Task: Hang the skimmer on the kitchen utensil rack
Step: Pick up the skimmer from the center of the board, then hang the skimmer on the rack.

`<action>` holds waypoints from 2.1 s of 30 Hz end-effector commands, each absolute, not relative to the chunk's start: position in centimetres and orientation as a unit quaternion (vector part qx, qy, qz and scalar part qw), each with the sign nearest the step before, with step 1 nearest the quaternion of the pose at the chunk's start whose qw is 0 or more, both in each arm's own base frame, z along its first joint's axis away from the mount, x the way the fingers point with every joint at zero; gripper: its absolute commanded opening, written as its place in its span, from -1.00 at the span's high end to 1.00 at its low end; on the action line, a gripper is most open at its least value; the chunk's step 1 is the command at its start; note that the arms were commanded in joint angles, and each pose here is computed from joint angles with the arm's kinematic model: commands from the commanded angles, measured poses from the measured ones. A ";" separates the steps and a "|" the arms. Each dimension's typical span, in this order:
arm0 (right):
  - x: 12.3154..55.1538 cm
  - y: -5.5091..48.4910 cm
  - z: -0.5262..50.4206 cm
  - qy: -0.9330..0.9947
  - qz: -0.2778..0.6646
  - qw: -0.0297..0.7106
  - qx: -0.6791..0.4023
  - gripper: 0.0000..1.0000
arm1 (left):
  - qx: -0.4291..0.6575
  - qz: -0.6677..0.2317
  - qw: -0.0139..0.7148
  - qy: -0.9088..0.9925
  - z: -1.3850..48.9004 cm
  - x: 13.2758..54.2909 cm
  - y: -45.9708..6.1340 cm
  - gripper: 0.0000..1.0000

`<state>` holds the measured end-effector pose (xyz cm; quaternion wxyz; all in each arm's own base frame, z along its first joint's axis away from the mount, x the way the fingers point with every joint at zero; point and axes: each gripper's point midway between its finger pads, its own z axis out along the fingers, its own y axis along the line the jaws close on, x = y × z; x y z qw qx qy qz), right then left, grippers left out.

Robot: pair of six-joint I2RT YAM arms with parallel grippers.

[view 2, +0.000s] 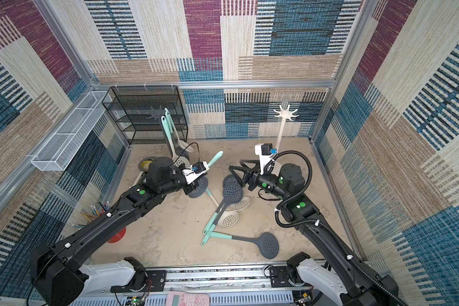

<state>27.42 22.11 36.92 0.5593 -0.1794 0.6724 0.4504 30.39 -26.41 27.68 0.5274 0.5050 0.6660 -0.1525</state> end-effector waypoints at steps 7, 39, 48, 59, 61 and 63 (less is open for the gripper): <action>26.7 22.4 37.1 0.603 0.402 0.636 -0.267 -0.49 | 0.371 -0.378 0.491 0.692 30.5 29.5 -23.5 1.00; 32.2 36.1 38.2 0.461 0.424 0.609 -0.487 -0.42 | 0.275 -0.488 0.481 0.674 30.5 30.9 -16.7 1.00; 33.9 42.1 37.5 0.440 0.497 0.515 -0.542 -0.25 | 0.269 -0.458 0.508 0.678 30.7 31.2 -15.7 1.00; 33.5 44.5 35.4 0.475 0.561 0.426 -0.527 -0.09 | 0.261 -0.437 0.537 0.672 31.1 32.0 -14.9 1.00; 33.0 44.9 35.0 0.474 0.565 0.421 -0.528 -0.08 | 0.260 -0.437 0.538 0.672 31.2 32.1 -14.8 1.00; 32.2 45.0 35.0 0.466 0.574 0.416 -0.529 -0.08 | 0.258 -0.436 0.538 0.673 31.2 32.2 -14.7 1.00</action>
